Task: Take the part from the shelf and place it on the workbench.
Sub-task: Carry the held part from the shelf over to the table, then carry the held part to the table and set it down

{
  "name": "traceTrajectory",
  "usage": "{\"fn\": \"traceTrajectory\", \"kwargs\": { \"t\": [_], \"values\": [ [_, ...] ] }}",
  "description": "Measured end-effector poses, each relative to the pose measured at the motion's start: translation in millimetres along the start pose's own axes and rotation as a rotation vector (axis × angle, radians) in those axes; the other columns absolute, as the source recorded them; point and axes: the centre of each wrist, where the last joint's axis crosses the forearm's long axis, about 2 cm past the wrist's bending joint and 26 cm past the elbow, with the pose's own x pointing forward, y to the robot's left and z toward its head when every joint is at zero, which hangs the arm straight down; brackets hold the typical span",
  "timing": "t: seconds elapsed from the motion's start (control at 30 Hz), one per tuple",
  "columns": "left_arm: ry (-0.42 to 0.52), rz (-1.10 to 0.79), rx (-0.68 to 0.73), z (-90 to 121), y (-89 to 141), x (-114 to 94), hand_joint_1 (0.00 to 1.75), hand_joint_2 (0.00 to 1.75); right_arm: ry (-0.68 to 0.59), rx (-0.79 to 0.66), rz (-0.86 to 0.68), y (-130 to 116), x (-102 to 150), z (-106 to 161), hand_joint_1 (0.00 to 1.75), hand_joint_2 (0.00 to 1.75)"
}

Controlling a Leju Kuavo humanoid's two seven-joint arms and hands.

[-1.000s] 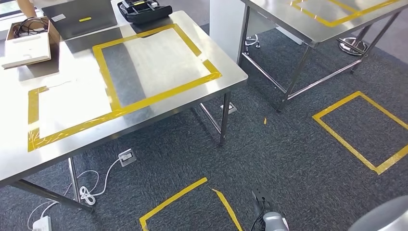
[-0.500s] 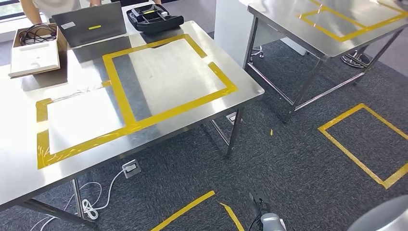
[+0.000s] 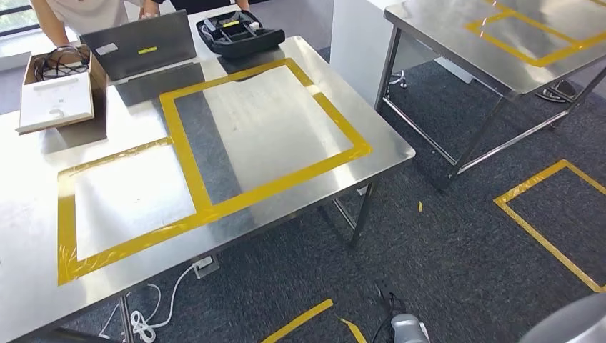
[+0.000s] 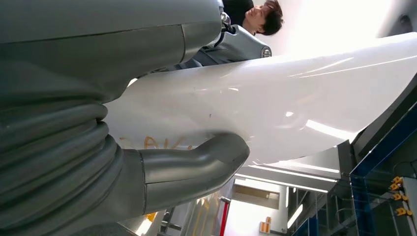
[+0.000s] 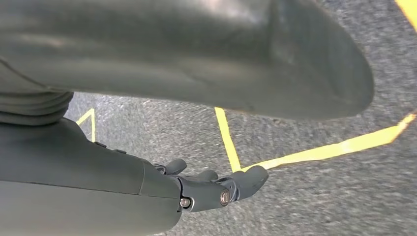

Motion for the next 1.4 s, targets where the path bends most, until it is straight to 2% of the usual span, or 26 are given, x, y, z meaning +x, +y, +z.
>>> {"fn": "traceTrajectory", "kwargs": {
  "t": [0.23,0.3,0.47,0.67,0.73,0.83,1.0,1.1,1.23,1.4],
  "values": [
    [0.075,-0.057,0.018,3,7,-5,1.75,1.75,0.002,-0.001,-0.003,0,-1,0,0.00,0.00],
    [0.125,-0.144,0.034,0,12,-8,1.75,1.75,0.002,-0.001,-0.002,0,-1,0,0.00,0.00],
    [0.291,-0.507,0.085,-10,26,-23,1.75,1.75,-0.002,-0.005,0.004,-1,0,0,0.00,0.00],
    [0.409,-0.621,0.080,-16,29,-40,1.75,1.75,-0.004,-0.008,0.011,-1,2,0,0.00,0.00],
    [0.460,-0.711,0.080,-20,27,-50,1.75,1.75,-0.002,-0.009,0.019,-1,2,0,0.00,0.00],
    [0.545,-0.876,0.061,-32,14,-75,1.75,1.75,0.009,-0.011,0.030,-2,2,0,0.00,0.00],
    [0.654,-1.165,-0.086,-61,-31,-126,1.75,1.75,0.027,-0.018,0.046,-3,5,0,0.00,0.00],
    [0.654,-1.268,-0.189,-77,-60,-149,1.75,1.75,0.037,-0.022,0.062,-5,4,0,0.00,0.00],
    [0.626,-1.319,-0.273,-86,-90,-173,1.75,1.75,0.046,-0.026,0.079,-7,5,1,0.00,0.00],
    [0.625,-1.319,-0.329,-86,-109,-189,1.75,1.75,0.047,-0.027,0.083,-7,4,1,0.00,0.00]
  ]
}}
